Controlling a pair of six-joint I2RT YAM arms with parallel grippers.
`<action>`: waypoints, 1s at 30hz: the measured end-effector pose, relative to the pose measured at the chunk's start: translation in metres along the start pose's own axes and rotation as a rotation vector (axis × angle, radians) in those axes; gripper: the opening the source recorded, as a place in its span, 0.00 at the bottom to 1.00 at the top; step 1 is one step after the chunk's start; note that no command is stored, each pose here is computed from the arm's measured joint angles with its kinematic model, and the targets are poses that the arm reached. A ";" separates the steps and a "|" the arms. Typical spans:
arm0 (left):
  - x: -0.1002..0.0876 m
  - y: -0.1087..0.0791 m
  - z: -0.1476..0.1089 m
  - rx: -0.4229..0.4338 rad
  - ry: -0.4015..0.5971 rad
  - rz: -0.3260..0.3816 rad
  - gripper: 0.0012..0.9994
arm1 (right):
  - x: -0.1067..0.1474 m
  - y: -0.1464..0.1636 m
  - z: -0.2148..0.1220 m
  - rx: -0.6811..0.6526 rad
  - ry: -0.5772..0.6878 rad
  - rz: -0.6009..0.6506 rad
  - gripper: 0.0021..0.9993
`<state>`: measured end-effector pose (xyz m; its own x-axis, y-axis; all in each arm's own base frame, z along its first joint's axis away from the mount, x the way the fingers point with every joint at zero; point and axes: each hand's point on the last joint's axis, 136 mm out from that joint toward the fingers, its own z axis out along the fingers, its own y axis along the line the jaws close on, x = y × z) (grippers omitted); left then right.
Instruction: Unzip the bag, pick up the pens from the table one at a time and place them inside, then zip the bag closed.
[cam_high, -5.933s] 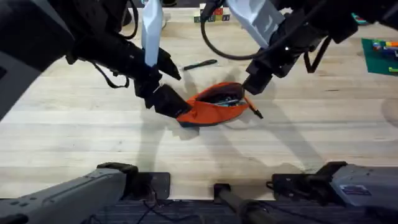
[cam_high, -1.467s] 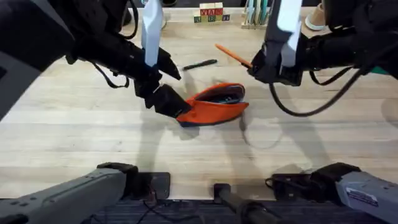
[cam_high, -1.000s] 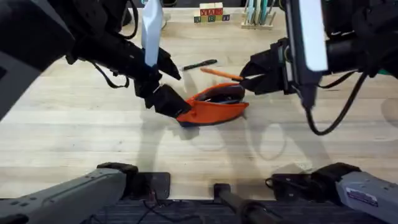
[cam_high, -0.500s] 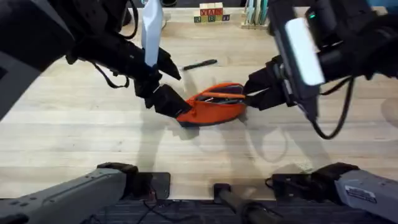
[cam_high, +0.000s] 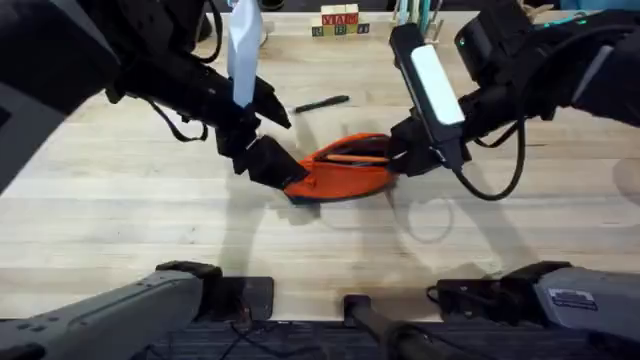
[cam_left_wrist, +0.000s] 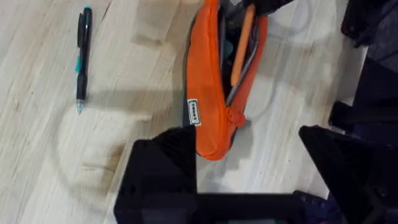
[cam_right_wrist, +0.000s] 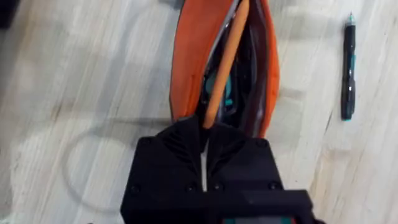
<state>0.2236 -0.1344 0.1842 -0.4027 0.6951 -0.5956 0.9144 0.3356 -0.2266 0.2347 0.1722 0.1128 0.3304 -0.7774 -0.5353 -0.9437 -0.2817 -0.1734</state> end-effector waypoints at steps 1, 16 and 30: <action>0.000 0.000 0.000 0.000 0.000 0.000 0.99 | 0.001 -0.001 0.001 0.001 0.000 -0.001 0.03; 0.000 0.000 0.000 0.000 0.000 0.000 1.00 | 0.002 -0.029 0.004 0.094 -0.001 -0.065 0.03; 0.000 0.000 0.000 0.000 0.000 0.000 0.99 | -0.019 -0.014 0.017 0.029 -0.010 -0.086 0.03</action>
<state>0.2236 -0.1344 0.1842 -0.4029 0.6951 -0.5954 0.9143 0.3356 -0.2269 0.2416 0.2005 0.1110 0.4101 -0.7450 -0.5260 -0.9120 -0.3308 -0.2424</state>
